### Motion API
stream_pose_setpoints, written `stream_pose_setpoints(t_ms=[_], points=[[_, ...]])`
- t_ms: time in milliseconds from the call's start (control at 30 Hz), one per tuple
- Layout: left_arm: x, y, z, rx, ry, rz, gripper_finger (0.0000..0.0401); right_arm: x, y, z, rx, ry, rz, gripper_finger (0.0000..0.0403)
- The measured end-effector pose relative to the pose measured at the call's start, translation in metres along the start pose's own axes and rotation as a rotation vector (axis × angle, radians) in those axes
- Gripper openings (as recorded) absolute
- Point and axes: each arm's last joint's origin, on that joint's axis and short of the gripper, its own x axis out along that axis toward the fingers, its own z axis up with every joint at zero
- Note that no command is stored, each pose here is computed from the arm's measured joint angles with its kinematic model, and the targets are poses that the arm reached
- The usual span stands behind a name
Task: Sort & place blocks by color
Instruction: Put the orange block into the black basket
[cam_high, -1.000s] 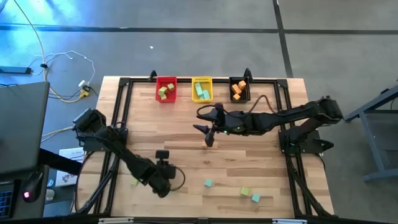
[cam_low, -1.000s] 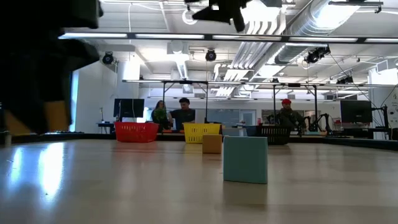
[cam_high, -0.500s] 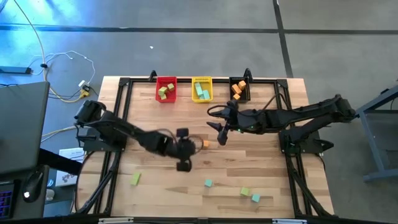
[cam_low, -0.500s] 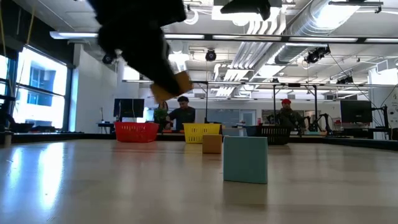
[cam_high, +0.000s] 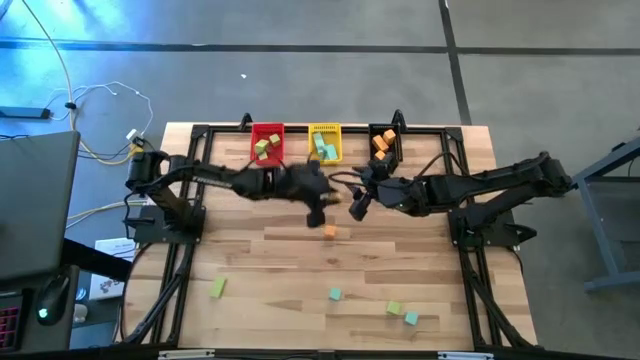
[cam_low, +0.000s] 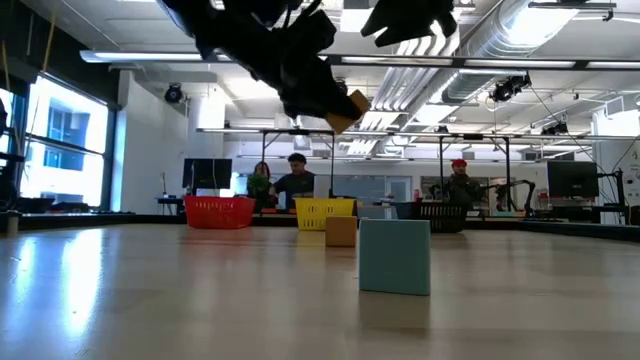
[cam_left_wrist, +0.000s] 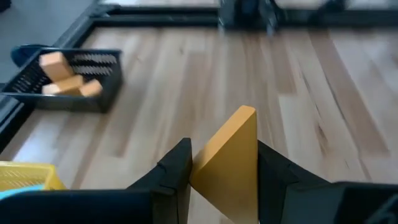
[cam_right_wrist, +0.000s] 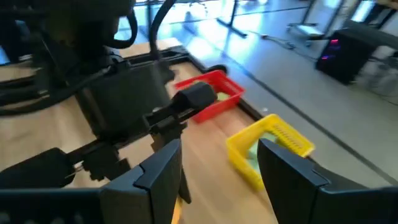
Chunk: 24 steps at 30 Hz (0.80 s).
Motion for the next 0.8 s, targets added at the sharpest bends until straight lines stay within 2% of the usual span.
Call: stream_pose_setpoints(t_ms=[233,433,600,800], points=[[-0.001,0.040,0.008,-0.154,-0.112,-0.034,0.0098,0.009,-0.013,0.002,0.041,-0.003,-0.090,0.0197],[-0.005,0.073,0.010,-0.233,-0.184,0.062,0.0098,0.015,-0.022,0.004,0.057,-0.002,-0.124,0.0197],[-0.012,0.095,0.020,-0.314,-0.326,0.114,0.0098,0.021,-0.032,0.005,0.090,0.001,-0.160,0.0197],[-0.019,0.108,0.028,-0.320,-0.449,0.142,0.0098,0.029,-0.046,0.006,0.084,0.013,-0.215,0.0197]])
